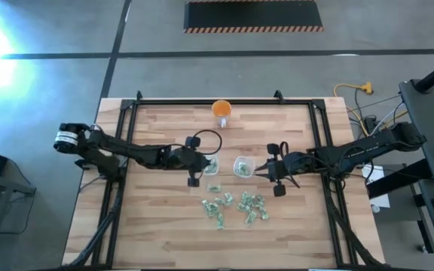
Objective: Pick and place Stevia / Truvia into bins
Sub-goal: Put the green stevia packet into the left transparent container
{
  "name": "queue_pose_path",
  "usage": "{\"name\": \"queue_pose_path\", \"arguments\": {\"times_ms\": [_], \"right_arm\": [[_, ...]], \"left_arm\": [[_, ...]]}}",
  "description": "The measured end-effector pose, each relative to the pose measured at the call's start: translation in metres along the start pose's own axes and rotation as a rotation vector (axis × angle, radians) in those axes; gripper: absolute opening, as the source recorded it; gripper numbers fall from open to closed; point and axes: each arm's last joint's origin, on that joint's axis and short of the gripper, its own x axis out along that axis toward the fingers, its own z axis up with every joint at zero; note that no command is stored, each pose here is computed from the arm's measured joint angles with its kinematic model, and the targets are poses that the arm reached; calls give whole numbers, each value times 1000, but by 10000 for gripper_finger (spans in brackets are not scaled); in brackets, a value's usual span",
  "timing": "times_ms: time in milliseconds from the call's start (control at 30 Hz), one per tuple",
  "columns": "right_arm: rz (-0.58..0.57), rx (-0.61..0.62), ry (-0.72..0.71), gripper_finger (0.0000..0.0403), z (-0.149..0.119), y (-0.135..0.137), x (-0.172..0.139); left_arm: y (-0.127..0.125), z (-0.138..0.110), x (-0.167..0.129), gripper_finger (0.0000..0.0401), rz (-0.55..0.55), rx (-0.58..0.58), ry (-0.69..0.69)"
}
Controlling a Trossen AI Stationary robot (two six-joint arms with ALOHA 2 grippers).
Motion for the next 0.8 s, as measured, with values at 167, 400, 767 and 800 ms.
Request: {"name": "queue_pose_path", "arguments": {"times_ms": [167,400,767,800], "right_arm": [[0,1,0,61,0,0,0],[0,3,0,56,0,0,0],[0,3,1,60,0,0,0],[0,3,1,59,0,0,0]], "left_arm": [[0,0,0,0,0,-1,0],[0,0,0,9,0,-4,0],[1,-2,0,106,47,-27,13],[1,-2,0,111,47,-27,13]]}}
